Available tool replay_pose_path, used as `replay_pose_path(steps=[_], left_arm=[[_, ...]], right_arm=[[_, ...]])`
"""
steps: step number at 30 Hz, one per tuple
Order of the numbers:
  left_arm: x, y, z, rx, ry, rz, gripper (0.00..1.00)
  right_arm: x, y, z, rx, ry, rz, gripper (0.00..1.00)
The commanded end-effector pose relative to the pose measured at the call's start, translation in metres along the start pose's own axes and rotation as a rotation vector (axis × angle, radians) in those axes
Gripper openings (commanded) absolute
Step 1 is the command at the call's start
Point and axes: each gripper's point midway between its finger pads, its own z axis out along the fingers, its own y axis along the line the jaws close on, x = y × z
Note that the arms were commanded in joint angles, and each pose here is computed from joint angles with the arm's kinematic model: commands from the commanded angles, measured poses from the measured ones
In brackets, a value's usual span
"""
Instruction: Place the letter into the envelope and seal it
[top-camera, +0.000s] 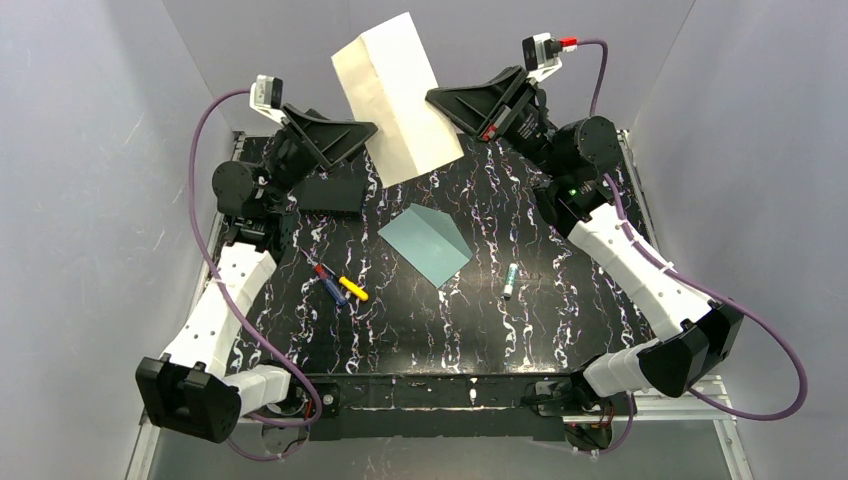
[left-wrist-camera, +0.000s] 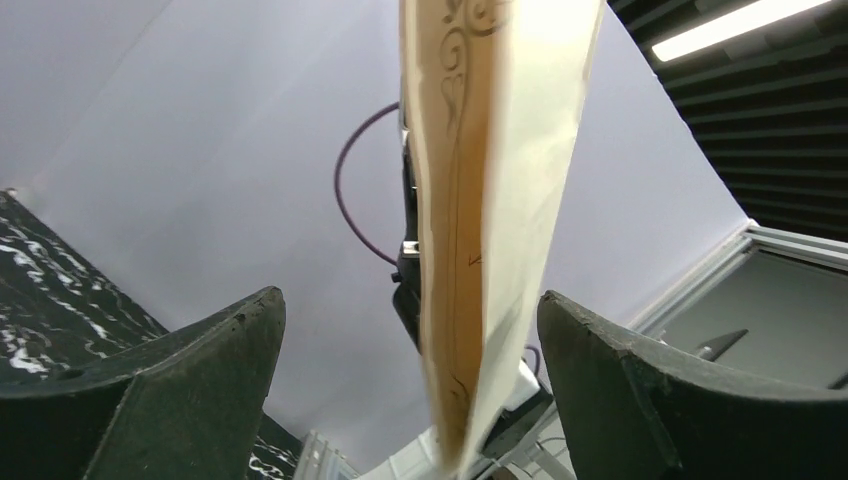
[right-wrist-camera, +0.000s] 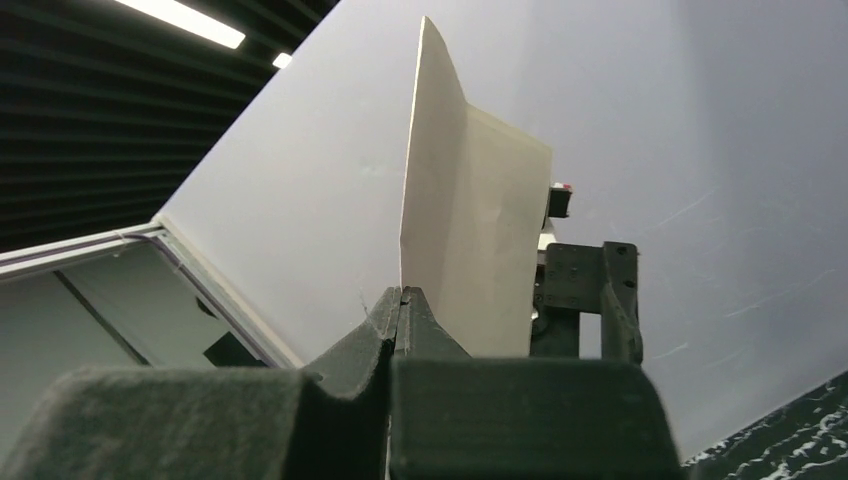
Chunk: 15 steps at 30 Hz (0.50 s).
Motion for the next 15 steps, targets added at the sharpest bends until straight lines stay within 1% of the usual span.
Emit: replay_pose_path(steps=[1,3,6,7,8,9,10,11,13,14,15], left_arm=[[0.01,-0.04,0.016,0.112,0.055,0.008,0.95],[0.011,-0.046,0.019,0.124,0.051,-0.018,0.94],[0.01,-0.057,0.017,0.145,0.047,-0.003,0.86],[0.01,-0.06,0.016,0.151,0.045,0.007,0.77],[0.01,-0.064,0.015,0.158,0.043,0.014,0.73],[0.01,-0.066,0.014,0.163,0.044,0.02,0.66],[0.01,-0.068,0.013,0.166,0.042,0.026,0.6],[0.011,-0.069,0.012,0.167,0.042,0.033,0.52],[0.012,-0.069,0.011,0.168,0.043,0.044,0.42],[0.012,-0.069,0.011,0.168,0.042,0.049,0.39],[0.011,-0.068,0.011,0.164,0.037,0.049,0.38]], right_arm=[[-0.015,0.049,0.002,-0.147,-0.045,0.031,0.01],[-0.016,0.048,0.004,-0.131,-0.045,0.032,0.01],[-0.017,0.043,0.003,-0.102,-0.051,0.023,0.01],[-0.017,0.043,0.002,-0.096,-0.054,0.023,0.01],[-0.016,0.04,0.002,-0.081,-0.054,0.025,0.01],[-0.015,0.037,0.001,-0.069,-0.053,0.022,0.01],[-0.014,0.034,0.0,-0.055,-0.052,0.017,0.01],[-0.014,0.031,-0.001,-0.038,-0.054,0.013,0.01],[-0.013,0.027,-0.003,-0.009,-0.049,-0.014,0.01],[-0.011,0.023,-0.004,0.01,-0.043,-0.023,0.01],[-0.01,0.021,-0.005,0.026,-0.038,-0.035,0.01]])
